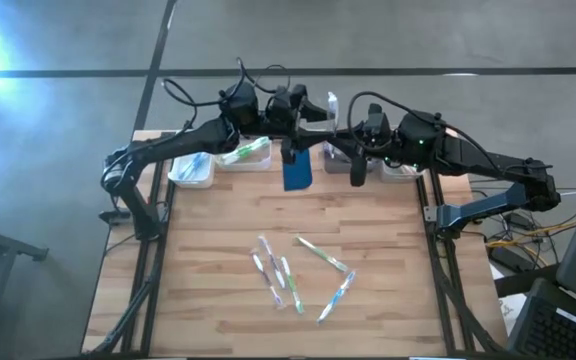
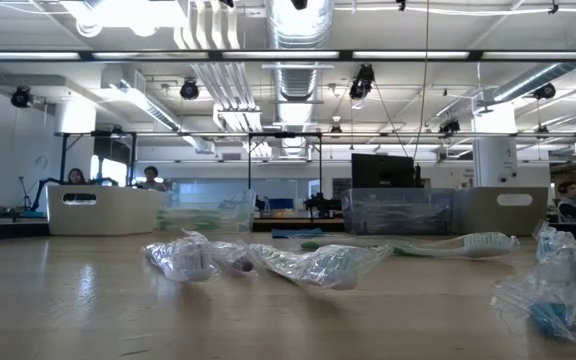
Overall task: Pick & Place Toothbrushes
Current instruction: Put the purple toothbrush into the black bin
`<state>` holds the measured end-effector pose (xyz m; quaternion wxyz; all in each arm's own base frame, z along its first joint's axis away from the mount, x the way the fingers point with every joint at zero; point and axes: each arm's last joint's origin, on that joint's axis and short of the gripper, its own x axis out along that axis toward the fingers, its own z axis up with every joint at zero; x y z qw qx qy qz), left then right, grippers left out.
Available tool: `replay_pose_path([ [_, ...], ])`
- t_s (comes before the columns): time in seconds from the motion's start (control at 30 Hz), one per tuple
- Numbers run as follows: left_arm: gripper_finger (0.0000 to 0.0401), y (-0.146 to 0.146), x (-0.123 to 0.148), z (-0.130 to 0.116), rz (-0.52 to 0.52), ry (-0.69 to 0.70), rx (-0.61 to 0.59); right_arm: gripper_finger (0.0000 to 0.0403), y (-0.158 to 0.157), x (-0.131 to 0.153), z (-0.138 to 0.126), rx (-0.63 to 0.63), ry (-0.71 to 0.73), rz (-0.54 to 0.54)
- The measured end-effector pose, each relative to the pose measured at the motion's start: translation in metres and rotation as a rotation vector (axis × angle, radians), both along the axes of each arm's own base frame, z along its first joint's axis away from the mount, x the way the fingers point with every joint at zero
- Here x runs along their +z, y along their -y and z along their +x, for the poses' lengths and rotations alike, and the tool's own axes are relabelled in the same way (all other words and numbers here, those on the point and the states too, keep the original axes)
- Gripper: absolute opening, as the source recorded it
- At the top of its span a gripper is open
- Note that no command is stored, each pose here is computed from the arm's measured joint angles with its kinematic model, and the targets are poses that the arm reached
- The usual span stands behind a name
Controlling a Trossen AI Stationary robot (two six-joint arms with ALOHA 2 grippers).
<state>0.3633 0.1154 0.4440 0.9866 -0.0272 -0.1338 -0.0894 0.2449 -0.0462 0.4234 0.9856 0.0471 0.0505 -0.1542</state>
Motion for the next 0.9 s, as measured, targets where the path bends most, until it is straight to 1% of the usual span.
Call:
replay_pose_path([
  [0.2,0.0245,-0.001,0.001,-0.001,0.001,0.002,0.004,0.0044,-0.001,0.0,-0.002,0.003,-0.01,-0.013],
  [0.37,0.0244,-0.004,0.006,-0.01,0.001,-0.006,0.022,0.0045,-0.002,0.001,-0.012,0.001,-0.039,-0.012],
  [0.5,0.0243,-0.008,0.007,-0.019,0.003,-0.056,0.047,0.0049,-0.003,0.004,-0.023,-0.022,-0.051,-0.013],
  [0.7,0.0242,-0.013,0.011,-0.035,-0.01,-0.133,0.08,0.0044,-0.006,0.011,-0.043,-0.053,-0.038,-0.02],
  [0.9,0.0242,-0.019,0.006,-0.044,-0.041,-0.231,0.108,0.005,-0.007,0.017,-0.062,-0.132,-0.025,-0.033],
])
